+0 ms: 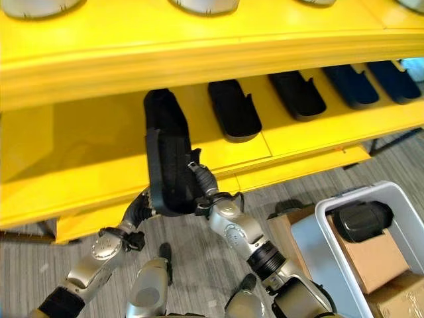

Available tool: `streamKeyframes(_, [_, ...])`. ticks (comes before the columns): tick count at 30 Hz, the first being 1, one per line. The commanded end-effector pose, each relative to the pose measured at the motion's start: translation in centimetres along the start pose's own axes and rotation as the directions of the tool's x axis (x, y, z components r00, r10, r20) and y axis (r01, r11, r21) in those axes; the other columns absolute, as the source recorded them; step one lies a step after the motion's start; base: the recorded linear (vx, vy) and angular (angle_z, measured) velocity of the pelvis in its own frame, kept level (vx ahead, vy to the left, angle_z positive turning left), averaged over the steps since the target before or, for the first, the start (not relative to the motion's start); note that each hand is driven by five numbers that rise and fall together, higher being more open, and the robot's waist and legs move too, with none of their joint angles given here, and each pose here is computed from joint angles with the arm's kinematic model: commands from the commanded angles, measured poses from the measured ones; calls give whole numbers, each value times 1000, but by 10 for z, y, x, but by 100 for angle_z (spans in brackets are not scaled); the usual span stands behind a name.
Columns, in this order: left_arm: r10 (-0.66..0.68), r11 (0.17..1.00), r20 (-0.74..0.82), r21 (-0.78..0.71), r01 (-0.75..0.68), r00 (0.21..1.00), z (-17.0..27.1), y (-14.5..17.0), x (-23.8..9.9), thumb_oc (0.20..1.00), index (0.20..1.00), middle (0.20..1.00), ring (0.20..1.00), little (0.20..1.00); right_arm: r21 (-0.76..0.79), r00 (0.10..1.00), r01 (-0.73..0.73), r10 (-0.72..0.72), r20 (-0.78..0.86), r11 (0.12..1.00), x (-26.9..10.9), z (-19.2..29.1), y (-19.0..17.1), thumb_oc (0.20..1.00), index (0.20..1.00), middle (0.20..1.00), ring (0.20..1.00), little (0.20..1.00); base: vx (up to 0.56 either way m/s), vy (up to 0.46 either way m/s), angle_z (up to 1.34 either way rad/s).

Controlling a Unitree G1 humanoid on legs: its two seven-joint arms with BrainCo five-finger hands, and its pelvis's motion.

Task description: Move parts from the plastic box to the shelf.

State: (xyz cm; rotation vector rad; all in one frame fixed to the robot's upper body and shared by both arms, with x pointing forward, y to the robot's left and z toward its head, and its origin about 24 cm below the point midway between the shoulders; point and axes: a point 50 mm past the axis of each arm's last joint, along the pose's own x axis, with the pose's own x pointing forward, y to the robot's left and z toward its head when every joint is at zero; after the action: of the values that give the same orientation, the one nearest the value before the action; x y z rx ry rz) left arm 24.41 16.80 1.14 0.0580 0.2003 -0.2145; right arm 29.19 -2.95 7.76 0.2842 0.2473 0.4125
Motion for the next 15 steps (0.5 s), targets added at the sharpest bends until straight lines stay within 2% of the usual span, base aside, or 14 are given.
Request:
streamKeyframes(1, [-77,997,47,-1,77,996,9,-23,1,1000,1000,1000,1000,1000,42,990,-46,40,136,998,-3,29,7,200,200,200,200,200,66,89,48])
streamKeyframes(5, [-100,994,6,-40,100,995,0,-31,2,1000,1000,1000,1000,1000,67,992,12,-20,122,998,-3,25,-4,200,200,200,200,200,79,6,42])
streamKeyframes(7, [-173,984,-29,-39,172,984,-8,-44,4,1000,1000,1000,1000,1000,95,988,84,-95,120,992,-7,20,-18,200,200,200,200,200,165,-81,65])
streamKeyframes(10, [-188,982,-47,-34,186,981,-11,-48,4,1000,1000,1000,1000,1000,104,989,91,-102,104,990,-10,14,-26,200,200,200,200,200,92,-68,112])
streamKeyframes(15, [-166,986,-53,-44,164,985,-9,-50,1,1000,1000,1000,1000,1000,112,991,85,-95,90,990,-18,5,-29,200,200,200,200,200,34,-72,10])
